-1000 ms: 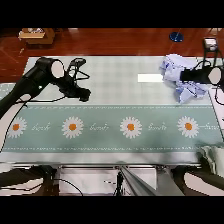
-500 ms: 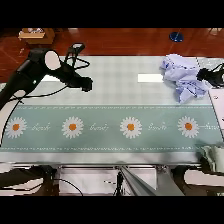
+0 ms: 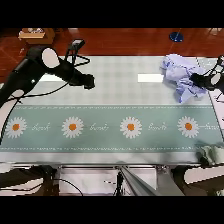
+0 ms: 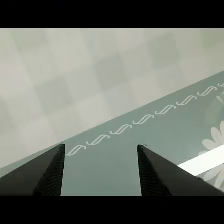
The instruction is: Fold the shirts.
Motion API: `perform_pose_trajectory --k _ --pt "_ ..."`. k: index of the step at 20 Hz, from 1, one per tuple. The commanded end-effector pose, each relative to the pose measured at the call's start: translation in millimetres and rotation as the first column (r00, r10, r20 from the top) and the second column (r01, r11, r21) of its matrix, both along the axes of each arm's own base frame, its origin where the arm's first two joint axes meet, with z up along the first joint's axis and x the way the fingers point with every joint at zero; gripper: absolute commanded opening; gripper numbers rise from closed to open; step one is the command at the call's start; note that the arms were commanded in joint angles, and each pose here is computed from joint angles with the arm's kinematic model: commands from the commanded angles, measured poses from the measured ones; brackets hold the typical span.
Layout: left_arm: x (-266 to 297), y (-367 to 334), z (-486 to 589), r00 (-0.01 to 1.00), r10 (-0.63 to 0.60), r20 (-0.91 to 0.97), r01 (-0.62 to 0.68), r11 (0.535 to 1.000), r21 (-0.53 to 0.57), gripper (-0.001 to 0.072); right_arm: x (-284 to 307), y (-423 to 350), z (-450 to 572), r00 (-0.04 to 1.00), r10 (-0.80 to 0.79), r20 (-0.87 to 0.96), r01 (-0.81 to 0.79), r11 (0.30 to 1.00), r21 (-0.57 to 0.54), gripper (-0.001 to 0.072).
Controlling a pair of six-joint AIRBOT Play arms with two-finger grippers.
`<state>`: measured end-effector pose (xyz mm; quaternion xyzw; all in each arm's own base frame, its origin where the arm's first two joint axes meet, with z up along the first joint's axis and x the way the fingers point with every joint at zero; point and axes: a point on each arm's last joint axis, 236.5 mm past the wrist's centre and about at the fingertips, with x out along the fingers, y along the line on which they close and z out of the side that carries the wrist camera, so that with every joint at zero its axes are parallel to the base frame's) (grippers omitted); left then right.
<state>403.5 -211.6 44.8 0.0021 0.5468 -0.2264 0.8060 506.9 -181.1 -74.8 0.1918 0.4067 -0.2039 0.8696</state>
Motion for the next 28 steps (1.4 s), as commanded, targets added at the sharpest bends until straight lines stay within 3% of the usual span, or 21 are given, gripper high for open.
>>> perform_pose_trajectory --k 1,5,9,13,17,19,22,25,28 --pt "10.8 -1.2 19.7 0.998 0.008 0.059 -0.007 1.000 -0.022 0.0544 9.8 16.1 6.3 0.999 -0.021 0.044 0.017 0.994 0.106 0.0021" --pt "30.2 3.4 105.4 0.972 0.036 0.232 -0.017 0.996 -0.086 0.0544 23.6 29.2 136.8 0.960 0.195 0.200 -0.185 0.980 -0.070 0.0021" --pt "20.0 12.7 257.0 0.852 0.086 0.516 0.017 0.981 -0.192 0.0543 -10.2 73.5 345.8 0.802 0.358 0.479 -0.265 0.931 -0.251 0.0021" --pt "-47.7 34.9 391.6 0.668 0.145 0.730 0.087 0.959 -0.271 0.0543 -102.6 129.4 515.3 0.555 0.425 0.715 -0.228 0.905 -0.360 0.0021" --pt "-132.7 62.3 455.8 0.545 0.188 0.817 0.136 0.942 -0.308 0.0543 -193.4 183.3 591.4 0.372 0.479 0.795 -0.245 0.877 -0.413 0.0021" --pt "-166.9 72.3 460.8 0.538 0.181 0.823 0.144 0.942 -0.302 0.0543 -222.2 204.5 601.9 0.327 0.495 0.805 -0.281 0.864 -0.418 0.0020" --pt "-195.1 79.6 445.1 0.593 0.149 0.791 0.135 0.950 -0.280 0.0543 -228.4 224.0 572.8 0.393 0.518 0.760 -0.398 0.841 -0.367 0.0021" --pt "-203.5 81.0 415.4 0.683 0.102 0.724 0.113 0.964 -0.242 0.0543 -215.8 243.5 511.5 0.510 0.568 0.646 -0.579 0.782 -0.230 0.0021" --pt "-197.3 78.8 398.9 0.724 0.090 0.684 0.099 0.968 -0.232 0.0543 -200.7 268.0 445.3 0.566 0.664 0.488 -0.732 0.677 -0.074 0.0021"
